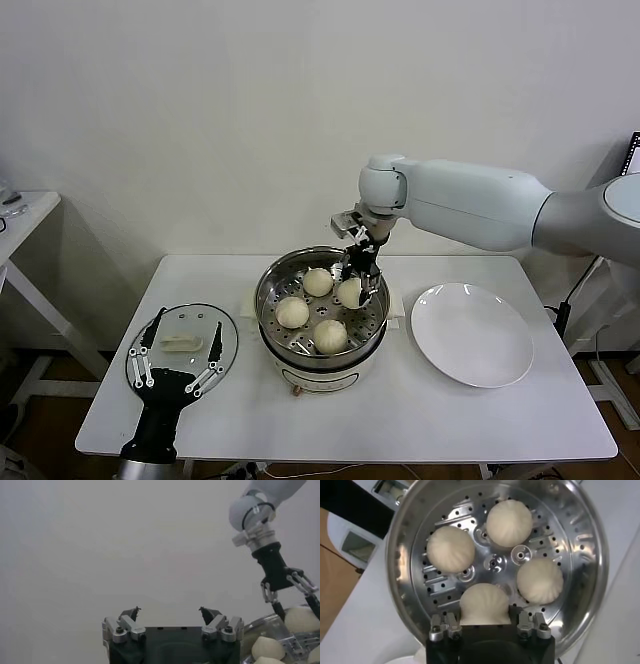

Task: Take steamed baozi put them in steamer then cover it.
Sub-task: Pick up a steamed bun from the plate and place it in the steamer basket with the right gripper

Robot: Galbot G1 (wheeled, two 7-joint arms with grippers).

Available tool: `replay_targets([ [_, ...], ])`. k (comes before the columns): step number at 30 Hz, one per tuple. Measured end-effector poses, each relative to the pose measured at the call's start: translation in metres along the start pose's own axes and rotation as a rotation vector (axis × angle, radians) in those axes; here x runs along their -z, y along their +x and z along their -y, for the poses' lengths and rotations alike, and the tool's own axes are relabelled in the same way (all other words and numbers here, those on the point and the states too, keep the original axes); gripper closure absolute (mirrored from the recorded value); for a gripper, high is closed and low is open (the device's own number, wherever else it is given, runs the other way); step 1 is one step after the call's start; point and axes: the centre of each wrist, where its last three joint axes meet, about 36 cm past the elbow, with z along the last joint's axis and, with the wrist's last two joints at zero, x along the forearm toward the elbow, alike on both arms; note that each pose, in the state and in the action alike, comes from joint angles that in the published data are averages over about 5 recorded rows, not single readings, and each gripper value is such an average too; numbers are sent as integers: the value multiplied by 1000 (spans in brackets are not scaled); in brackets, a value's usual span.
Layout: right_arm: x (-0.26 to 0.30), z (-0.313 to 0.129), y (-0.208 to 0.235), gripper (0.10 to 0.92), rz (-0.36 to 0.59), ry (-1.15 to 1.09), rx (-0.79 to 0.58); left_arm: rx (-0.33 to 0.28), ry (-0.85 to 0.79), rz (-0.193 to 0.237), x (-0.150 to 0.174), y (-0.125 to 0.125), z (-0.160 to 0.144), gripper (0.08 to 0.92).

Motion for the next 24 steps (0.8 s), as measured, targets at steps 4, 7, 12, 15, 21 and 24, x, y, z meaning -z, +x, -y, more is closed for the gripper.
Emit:
replay_targets([
  [4,1,1,-4,347,-13,7,1,4,-3,1,0,0,-1,177],
  [7,2,2,-6,320,-22,14,1,5,-3,2,0,0,-1,177],
  [12,4,2,-10,300,-33,24,3,13,-5,2,0,0,-2,177],
  [15,4,3,-12,294,-36,29,5,17,-8,2,0,0,-3,177],
  [21,6,3,-12,244,-39,39,5,20,-9,3,1,-1,-4,177],
  [24,6,2,-10,224,-38,41,6,20,-10,3,1,-1,-4,177],
])
